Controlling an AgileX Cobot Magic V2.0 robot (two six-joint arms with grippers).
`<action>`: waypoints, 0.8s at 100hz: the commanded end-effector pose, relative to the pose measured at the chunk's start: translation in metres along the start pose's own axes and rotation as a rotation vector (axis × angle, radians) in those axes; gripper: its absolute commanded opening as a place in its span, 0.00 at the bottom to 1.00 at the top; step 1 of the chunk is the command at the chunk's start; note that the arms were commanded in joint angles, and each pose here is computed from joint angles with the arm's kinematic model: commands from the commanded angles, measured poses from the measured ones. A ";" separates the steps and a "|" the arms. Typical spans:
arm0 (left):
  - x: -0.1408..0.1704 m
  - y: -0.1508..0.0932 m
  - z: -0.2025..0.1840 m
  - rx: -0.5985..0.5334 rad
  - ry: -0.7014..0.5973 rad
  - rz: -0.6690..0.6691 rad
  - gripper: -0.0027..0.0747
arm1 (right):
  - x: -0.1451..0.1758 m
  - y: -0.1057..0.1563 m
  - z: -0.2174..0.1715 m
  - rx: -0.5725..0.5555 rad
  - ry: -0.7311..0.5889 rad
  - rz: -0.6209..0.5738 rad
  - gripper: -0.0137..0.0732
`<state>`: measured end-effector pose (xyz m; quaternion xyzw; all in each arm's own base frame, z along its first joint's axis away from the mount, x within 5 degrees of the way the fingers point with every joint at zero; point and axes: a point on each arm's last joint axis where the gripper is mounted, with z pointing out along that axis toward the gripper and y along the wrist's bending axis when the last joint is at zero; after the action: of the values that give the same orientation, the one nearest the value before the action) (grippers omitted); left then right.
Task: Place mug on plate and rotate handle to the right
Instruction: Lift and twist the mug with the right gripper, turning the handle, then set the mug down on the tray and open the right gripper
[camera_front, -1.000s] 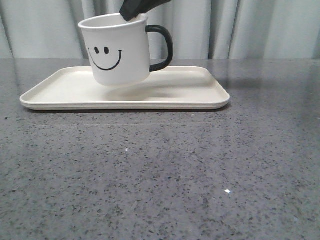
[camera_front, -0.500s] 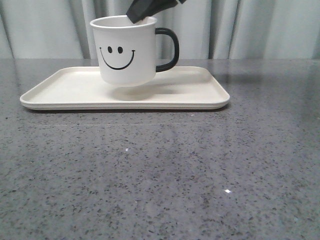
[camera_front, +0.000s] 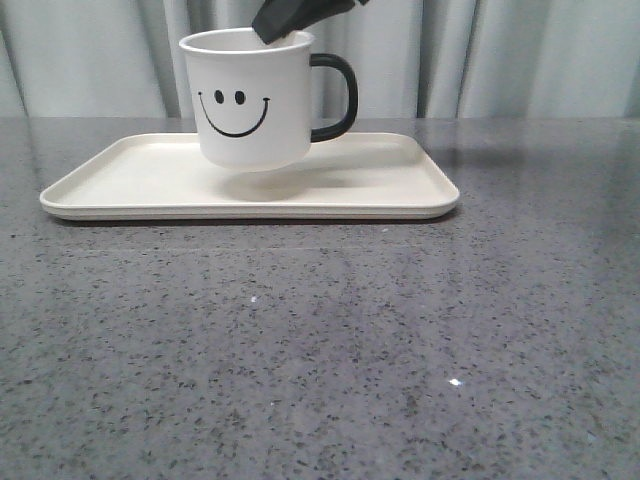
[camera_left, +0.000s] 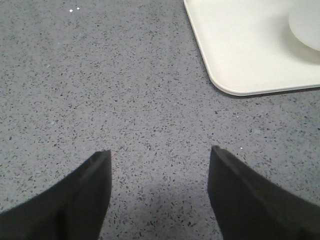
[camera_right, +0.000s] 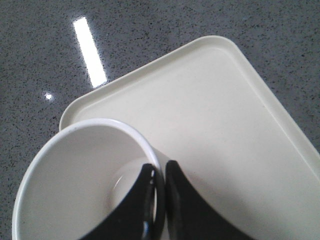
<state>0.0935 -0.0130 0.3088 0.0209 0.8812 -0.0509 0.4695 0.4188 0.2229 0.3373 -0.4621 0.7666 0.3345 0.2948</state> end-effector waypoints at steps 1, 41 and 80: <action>-0.014 -0.001 -0.005 0.010 -0.092 -0.006 0.58 | -0.015 0.027 -0.028 -0.072 -0.023 -0.060 0.09; -0.014 -0.001 -0.005 0.010 -0.092 -0.006 0.58 | -0.008 0.022 -0.021 -0.074 0.005 -0.067 0.09; -0.014 -0.001 -0.005 0.010 -0.092 -0.006 0.58 | 0.001 0.017 -0.012 -0.088 0.029 -0.055 0.09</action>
<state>0.0935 -0.0130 0.3088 0.0209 0.8812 -0.0509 0.4695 0.4218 0.2231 0.3132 -0.4740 0.7718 0.3273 0.2692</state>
